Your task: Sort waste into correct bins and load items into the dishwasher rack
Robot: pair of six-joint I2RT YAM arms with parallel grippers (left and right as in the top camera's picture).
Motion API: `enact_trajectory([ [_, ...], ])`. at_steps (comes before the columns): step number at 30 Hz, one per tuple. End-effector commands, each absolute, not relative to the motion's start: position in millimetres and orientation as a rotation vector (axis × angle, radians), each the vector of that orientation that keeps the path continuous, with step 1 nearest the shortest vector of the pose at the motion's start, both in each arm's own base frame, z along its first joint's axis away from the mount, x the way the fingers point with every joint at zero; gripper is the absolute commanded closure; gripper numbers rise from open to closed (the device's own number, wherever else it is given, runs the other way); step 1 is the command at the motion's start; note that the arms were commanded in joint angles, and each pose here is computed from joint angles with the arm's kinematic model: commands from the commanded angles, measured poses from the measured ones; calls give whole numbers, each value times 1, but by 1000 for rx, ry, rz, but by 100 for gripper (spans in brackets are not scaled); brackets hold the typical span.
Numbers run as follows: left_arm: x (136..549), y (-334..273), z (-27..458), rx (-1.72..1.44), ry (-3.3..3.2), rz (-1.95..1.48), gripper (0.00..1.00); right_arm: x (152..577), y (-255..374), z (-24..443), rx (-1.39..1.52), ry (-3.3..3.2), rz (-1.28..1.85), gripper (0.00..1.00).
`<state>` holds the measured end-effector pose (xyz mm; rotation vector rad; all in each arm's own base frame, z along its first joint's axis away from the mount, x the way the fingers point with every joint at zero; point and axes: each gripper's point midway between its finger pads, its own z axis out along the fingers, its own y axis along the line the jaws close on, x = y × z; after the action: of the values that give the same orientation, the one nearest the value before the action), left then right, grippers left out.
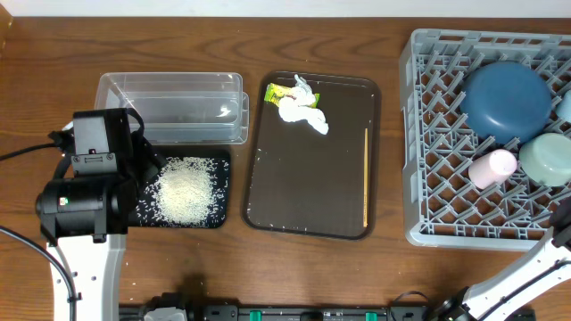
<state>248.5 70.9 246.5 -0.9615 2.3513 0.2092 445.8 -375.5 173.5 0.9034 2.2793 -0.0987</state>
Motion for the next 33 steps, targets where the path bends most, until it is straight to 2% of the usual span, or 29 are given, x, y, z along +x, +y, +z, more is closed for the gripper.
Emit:
enact_trajectory([
  [1, 248, 76, 250, -969, 2337, 239, 9, 461, -364, 168, 823, 2304, -102, 99],
  [10, 248, 76, 250, -969, 2337, 239, 9, 472, -361, 137, 790, 2340, -40, 99],
  [25, 248, 76, 250, -969, 2337, 239, 9, 463, -364, 128, 739, 2394, -63, 99],
  [33, 248, 76, 250, -970, 2338, 239, 9, 460, -363, 108, 743, 2436, -46, 99],
])
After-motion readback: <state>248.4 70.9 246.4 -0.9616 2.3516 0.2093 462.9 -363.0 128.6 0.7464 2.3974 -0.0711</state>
